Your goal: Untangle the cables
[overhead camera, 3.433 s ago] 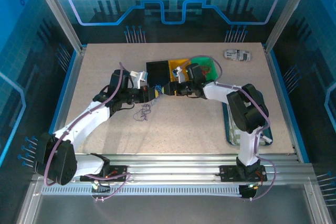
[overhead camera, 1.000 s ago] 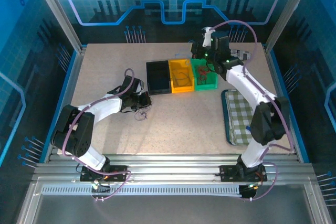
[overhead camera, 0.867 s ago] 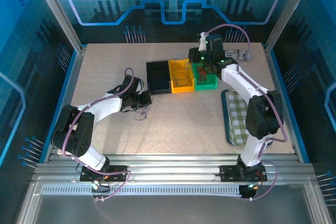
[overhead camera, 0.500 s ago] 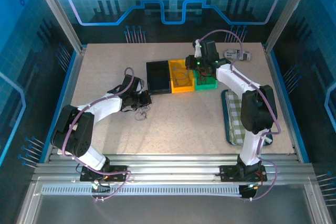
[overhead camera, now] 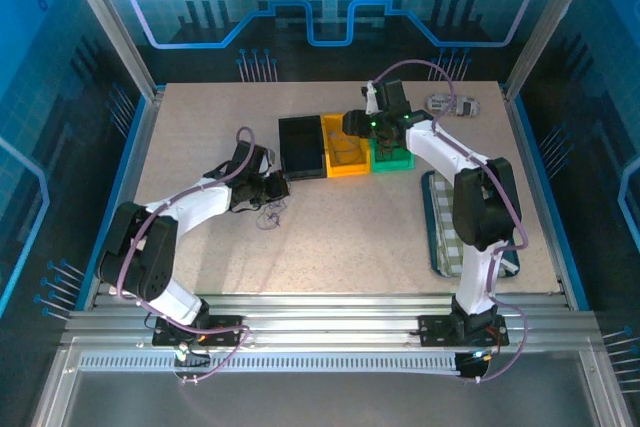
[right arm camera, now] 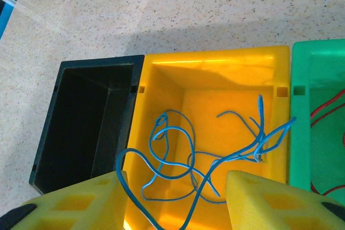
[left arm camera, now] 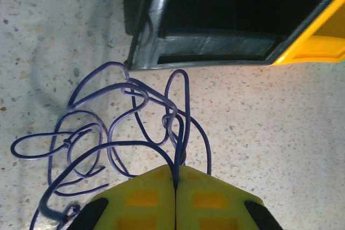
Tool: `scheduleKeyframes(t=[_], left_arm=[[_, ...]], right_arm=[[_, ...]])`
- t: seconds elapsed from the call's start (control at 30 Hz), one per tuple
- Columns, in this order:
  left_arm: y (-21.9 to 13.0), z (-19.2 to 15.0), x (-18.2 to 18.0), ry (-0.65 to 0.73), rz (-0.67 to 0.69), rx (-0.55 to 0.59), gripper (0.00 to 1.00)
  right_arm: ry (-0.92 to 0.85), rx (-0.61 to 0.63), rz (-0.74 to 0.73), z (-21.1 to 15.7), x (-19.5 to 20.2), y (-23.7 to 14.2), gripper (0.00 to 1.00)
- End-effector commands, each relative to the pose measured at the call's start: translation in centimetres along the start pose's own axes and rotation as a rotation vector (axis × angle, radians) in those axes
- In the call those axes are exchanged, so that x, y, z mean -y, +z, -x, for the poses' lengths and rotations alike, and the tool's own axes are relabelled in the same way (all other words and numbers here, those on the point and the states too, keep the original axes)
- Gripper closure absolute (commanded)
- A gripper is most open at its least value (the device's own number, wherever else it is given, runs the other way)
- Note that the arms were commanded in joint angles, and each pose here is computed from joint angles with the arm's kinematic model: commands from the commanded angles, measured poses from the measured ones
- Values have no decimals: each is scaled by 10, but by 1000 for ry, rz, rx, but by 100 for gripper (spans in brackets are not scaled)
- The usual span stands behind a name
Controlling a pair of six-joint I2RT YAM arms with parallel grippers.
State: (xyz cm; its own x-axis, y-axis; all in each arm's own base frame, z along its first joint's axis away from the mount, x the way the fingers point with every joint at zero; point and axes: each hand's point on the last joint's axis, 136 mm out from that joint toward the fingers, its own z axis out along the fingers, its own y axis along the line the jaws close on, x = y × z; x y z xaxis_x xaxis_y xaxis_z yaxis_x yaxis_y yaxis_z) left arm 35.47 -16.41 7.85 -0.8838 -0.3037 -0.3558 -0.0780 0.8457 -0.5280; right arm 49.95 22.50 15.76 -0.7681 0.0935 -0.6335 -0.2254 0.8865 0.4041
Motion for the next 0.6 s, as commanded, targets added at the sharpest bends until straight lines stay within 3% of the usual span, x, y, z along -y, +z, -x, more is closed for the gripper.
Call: scheduleKeyframes(t=[0.0, 0.3, 0.57], left_arm=[[-20, 16, 28, 57, -97, 61, 100], [-56, 36, 47, 121, -109, 156, 100], [-54, 35, 45, 98, -110, 151, 100]], right_arm=[[-57, 98, 5, 29, -17, -28, 48], [-123, 87, 119, 27, -37, -35, 47], [-42, -17, 60, 18, -22, -16, 52]])
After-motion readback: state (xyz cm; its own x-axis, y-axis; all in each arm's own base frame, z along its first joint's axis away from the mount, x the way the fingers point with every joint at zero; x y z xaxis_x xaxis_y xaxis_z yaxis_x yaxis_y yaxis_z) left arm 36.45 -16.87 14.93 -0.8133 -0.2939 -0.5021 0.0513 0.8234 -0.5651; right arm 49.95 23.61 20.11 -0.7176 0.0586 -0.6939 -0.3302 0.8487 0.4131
